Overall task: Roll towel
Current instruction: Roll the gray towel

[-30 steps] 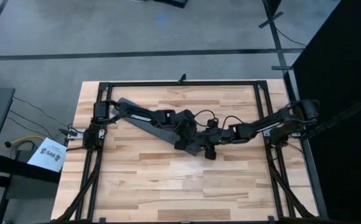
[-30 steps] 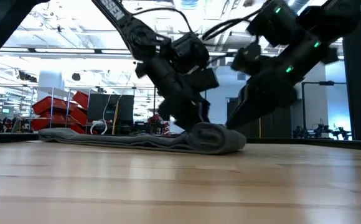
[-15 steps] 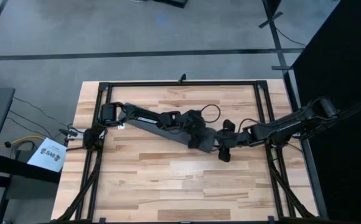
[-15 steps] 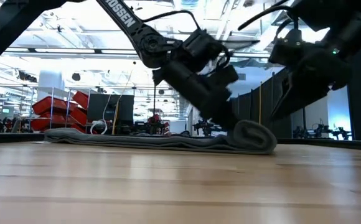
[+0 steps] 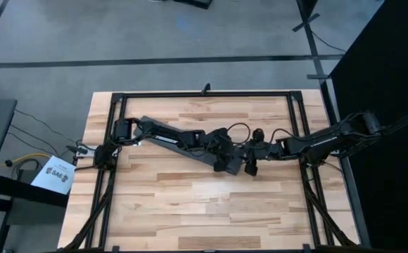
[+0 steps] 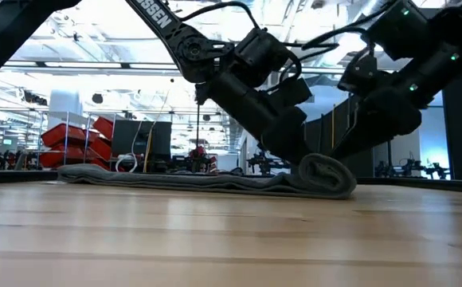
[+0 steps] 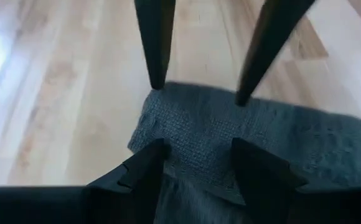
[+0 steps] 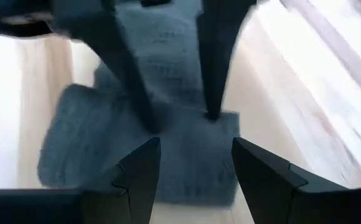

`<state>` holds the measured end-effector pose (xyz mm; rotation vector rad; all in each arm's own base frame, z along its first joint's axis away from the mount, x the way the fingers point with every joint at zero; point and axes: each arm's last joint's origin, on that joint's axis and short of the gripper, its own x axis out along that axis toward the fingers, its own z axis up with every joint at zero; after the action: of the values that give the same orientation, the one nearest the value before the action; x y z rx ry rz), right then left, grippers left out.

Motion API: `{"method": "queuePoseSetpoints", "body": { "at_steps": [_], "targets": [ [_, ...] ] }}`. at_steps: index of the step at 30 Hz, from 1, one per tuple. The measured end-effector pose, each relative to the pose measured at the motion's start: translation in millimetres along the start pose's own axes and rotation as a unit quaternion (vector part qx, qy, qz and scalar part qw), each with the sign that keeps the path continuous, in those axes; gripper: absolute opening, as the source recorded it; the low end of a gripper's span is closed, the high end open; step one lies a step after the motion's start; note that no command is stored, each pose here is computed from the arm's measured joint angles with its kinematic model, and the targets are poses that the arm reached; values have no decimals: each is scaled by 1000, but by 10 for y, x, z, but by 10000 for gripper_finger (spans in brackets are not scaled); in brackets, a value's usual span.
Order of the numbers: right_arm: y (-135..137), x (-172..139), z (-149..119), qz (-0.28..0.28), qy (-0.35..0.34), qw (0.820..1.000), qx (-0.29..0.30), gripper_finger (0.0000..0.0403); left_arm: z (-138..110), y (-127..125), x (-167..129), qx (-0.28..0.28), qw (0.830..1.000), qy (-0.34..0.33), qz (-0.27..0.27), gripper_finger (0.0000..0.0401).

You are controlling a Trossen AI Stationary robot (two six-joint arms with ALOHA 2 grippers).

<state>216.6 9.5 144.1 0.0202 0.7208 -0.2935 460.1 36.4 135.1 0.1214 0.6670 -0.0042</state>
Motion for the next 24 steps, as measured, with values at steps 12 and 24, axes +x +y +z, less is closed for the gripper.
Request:
{"method": "queuePoseSetpoints", "body": {
  "at_steps": [12,24],
  "targets": [
    [3,267,-59,41,8,999,-30,189,37,-6,-56,-3,1000,5,-2,174],
    [-8,401,-117,54,24,998,-32,189,165,-107,-143,19,998,62,-22,174]
  ]
}}
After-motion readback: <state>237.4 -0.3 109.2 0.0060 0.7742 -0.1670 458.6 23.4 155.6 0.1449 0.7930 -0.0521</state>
